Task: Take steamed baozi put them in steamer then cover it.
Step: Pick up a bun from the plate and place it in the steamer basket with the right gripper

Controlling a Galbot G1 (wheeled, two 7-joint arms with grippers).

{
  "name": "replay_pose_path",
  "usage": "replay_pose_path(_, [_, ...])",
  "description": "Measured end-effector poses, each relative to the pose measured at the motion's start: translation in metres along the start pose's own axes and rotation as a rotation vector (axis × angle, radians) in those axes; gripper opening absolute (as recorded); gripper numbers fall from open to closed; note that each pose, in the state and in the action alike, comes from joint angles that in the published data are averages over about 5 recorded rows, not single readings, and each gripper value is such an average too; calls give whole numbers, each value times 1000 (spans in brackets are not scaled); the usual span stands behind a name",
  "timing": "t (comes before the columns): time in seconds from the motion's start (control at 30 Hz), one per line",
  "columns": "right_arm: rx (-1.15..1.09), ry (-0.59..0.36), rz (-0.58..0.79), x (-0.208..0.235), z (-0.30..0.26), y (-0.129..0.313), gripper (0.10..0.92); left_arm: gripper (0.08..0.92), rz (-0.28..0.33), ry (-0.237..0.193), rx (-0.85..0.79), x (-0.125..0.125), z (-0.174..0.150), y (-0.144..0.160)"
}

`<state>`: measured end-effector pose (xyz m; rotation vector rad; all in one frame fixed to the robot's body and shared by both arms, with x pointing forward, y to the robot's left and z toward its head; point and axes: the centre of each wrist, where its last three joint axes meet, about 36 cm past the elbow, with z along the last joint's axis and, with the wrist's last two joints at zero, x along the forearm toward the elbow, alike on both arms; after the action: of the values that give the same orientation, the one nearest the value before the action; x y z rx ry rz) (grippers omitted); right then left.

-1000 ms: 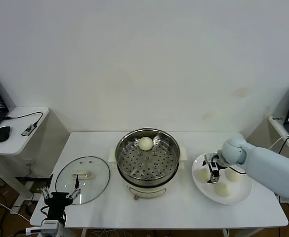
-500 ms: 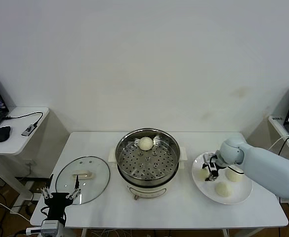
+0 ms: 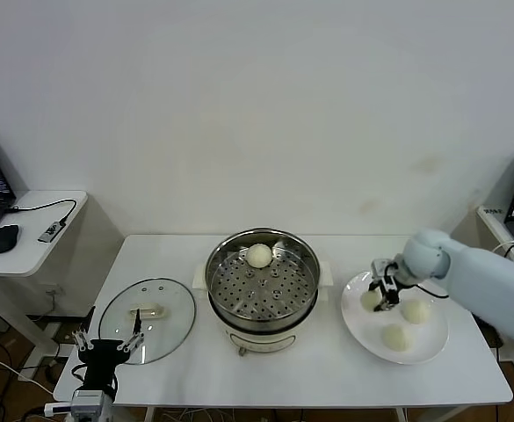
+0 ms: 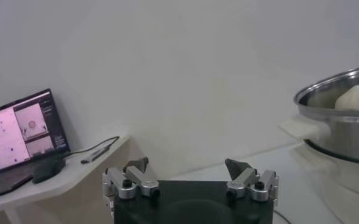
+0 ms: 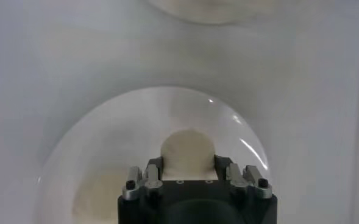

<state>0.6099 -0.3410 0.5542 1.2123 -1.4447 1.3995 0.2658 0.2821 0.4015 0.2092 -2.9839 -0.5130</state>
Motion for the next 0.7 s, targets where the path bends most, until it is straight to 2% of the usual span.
replay_pose_path(0.2, [25, -33, 57, 68, -31, -28, 542, 823, 6, -13, 4, -1, -7, 1])
replay_pose_path(0.43, [67, -87, 115, 138, -94, -54, 547, 823, 4, -31, 5, -3, -13, 6])
replay_pose_path(0.57, [85, -119, 113, 154, -134, -62, 551, 823, -3, -40, 8, -6, -15, 8])
replay_pose_path(0.7, [98, -146, 88, 151, -178, -67, 551, 823, -12, -42, 11, -7, -16, 11])
